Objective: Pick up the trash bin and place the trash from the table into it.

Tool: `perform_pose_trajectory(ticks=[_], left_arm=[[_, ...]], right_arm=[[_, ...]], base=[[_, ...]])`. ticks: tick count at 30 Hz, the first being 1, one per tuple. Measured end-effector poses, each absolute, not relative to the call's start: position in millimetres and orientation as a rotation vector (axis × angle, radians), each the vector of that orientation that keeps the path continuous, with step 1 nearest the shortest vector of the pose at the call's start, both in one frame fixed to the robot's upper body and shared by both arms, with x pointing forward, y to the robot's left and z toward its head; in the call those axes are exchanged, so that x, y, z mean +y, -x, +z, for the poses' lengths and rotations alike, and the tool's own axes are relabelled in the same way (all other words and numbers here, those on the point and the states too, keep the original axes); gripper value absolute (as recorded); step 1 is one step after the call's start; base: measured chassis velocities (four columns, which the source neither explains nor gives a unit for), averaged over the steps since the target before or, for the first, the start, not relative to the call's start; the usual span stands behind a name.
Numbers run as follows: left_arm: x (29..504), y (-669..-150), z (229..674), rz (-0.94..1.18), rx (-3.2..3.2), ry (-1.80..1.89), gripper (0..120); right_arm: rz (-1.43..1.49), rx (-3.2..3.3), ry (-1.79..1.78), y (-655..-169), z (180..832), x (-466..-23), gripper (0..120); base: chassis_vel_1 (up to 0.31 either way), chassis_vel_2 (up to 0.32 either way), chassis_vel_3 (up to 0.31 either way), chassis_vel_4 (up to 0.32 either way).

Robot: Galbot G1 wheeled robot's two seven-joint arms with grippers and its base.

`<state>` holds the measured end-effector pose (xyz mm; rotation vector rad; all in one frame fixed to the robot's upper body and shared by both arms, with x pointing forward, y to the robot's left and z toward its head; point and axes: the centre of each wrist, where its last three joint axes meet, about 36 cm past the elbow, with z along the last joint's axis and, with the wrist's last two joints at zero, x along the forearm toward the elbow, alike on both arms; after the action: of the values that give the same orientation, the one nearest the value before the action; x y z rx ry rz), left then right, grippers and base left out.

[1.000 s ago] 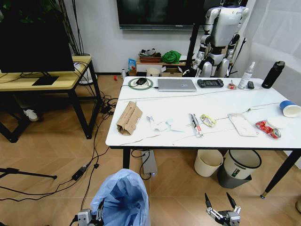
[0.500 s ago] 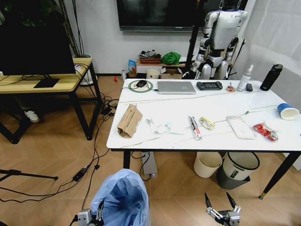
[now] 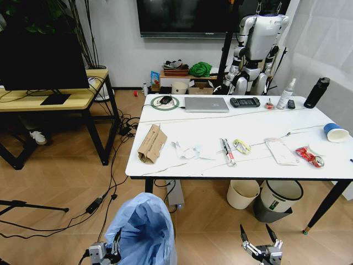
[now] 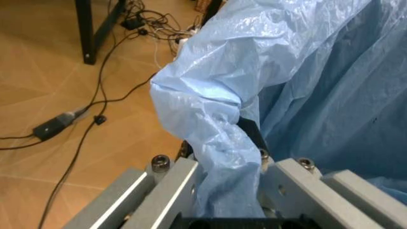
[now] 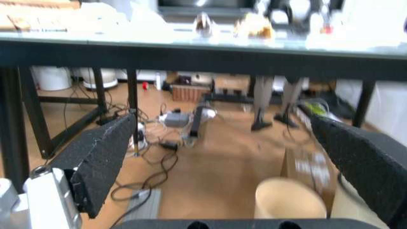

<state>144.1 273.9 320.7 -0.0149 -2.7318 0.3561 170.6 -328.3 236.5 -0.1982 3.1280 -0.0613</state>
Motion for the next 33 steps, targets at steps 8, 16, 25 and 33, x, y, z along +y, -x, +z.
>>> perform_pose_trajectory(ticks=[8, 16, 25, 33], left_arm=[[274, -140, 319, 0.353, -2.712, -0.011, 0], [271, -140, 326, 0.354, -2.709, -0.028, 0], [267, -143, 333, 0.338, -2.726, -0.048, 0], [266, -148, 338, 0.336, -2.734, -0.059, 0]], right_arm=[[0.056, 3.099, 0.184, -208, 273, -350, 100], [0.168, 3.108, 0.270, -318, 369, -378, 100], [0.207, 3.318, 0.309, -399, 418, -362, 100], [0.230, 3.408, 0.342, -445, 427, -323, 100]], base=[[0.000, 0.000, 0.000, 0.000], [0.000, 0.000, 0.000, 0.000], [0.000, 0.000, 0.000, 0.000], [0.000, 0.000, 0.000, 0.000]])
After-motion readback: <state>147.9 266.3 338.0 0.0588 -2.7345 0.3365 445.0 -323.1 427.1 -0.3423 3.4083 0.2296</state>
